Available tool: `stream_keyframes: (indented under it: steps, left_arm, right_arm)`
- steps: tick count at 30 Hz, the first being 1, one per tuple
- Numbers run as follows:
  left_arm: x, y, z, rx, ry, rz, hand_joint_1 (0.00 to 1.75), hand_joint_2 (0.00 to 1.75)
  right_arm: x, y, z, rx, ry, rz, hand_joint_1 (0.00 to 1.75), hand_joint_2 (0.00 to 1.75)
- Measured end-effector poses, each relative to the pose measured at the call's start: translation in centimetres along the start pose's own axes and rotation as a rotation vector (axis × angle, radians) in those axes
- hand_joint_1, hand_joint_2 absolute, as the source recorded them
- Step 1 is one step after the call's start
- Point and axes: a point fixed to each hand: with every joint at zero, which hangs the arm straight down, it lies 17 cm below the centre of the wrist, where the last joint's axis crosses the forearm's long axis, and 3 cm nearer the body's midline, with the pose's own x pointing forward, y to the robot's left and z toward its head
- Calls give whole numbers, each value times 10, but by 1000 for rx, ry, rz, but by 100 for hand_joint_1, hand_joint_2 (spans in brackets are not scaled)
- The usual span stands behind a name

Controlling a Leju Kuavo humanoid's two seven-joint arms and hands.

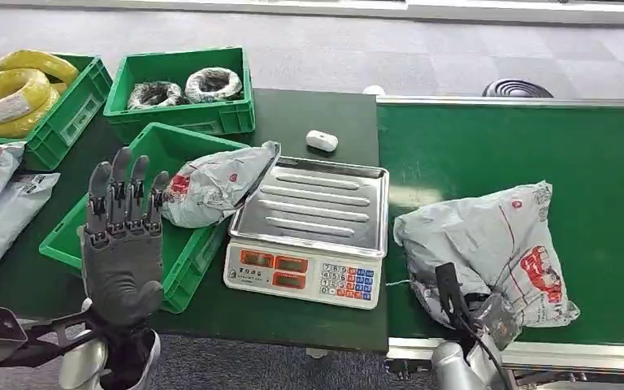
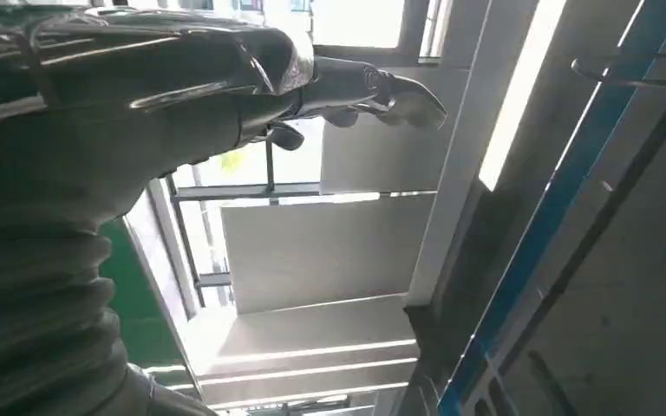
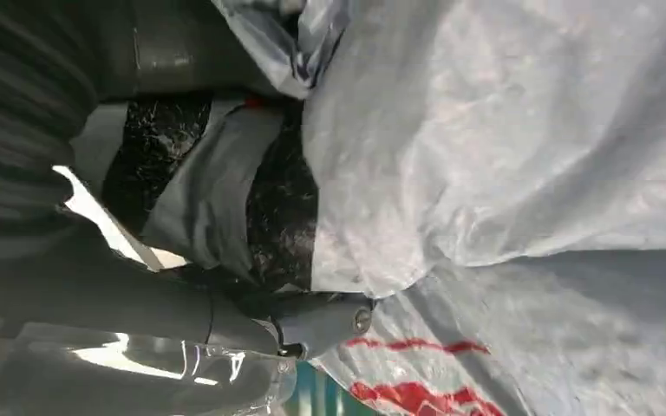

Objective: Moved the parcel from conveyor to table for the left to box.

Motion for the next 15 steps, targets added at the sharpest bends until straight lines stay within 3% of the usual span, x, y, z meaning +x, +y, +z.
stream_keyframes:
  steps: [9,15]
  left_arm:
    - [0,0,0,0,0,0,0,175]
    - [2,-1,1,-11,-11,-15,0,175]
  right_arm:
    - [10,-1,-1,-1,-53,-32,175,175]
    - [42,8,11,18,-190,-112,175,175]
